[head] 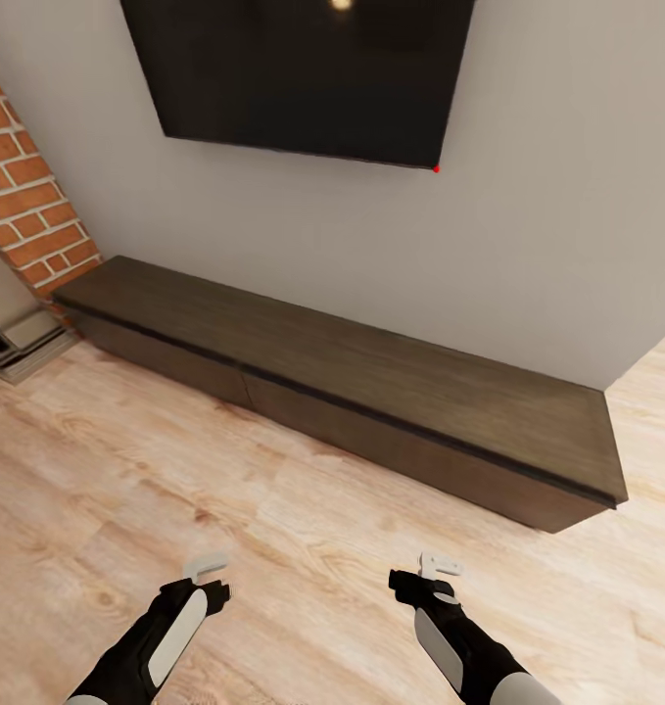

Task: Place each of the two pumpkins and all three candles from the living room inside a cabinet in the living room (use any cabinet), then make sure every cabinet is closed, and position the cauldron so it is next to a table in the living room.

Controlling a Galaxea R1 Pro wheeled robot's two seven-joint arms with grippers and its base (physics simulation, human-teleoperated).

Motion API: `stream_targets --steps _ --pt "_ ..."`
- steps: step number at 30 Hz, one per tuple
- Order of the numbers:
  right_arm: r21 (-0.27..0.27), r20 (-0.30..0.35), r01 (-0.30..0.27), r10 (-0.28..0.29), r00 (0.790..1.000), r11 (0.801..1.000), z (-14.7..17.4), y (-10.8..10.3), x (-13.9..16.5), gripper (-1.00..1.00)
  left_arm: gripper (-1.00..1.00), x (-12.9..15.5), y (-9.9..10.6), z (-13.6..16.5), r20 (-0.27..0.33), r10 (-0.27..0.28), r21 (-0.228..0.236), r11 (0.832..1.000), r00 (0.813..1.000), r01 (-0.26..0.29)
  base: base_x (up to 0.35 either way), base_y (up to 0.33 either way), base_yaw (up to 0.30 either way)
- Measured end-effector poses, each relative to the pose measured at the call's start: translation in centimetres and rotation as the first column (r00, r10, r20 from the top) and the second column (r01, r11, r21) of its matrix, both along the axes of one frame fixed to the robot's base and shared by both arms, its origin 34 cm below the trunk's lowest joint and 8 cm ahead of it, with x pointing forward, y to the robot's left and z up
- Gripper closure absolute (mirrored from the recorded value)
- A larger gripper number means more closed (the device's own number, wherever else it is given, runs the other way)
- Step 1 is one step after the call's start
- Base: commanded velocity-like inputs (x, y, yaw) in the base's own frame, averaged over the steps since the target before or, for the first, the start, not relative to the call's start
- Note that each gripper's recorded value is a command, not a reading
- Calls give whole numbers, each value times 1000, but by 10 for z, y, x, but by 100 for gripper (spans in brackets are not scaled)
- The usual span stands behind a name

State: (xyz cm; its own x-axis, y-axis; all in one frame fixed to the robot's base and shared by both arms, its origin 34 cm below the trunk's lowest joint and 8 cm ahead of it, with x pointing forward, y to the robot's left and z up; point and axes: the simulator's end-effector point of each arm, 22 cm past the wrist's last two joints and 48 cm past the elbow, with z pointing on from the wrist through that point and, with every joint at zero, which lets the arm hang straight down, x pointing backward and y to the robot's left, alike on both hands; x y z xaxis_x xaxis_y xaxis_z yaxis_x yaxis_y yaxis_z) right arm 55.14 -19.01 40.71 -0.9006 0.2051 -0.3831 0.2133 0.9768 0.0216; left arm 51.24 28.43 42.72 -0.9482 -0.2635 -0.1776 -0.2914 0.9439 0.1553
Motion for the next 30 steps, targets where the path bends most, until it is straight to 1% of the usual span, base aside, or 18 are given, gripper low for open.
stream_targets --steps 28,30 --pt "-3 -10 -4 4 1000 1000 45 0 0 -100 -100 0 0 46 -11 2 -1 1000 1000 -2 0 0 284" --pt "-3 -11 -5 5 1000 1000 45 0 -1 -100 -100 -1 0 46 -12 2 -1 1000 1000 -2 0 0 284"
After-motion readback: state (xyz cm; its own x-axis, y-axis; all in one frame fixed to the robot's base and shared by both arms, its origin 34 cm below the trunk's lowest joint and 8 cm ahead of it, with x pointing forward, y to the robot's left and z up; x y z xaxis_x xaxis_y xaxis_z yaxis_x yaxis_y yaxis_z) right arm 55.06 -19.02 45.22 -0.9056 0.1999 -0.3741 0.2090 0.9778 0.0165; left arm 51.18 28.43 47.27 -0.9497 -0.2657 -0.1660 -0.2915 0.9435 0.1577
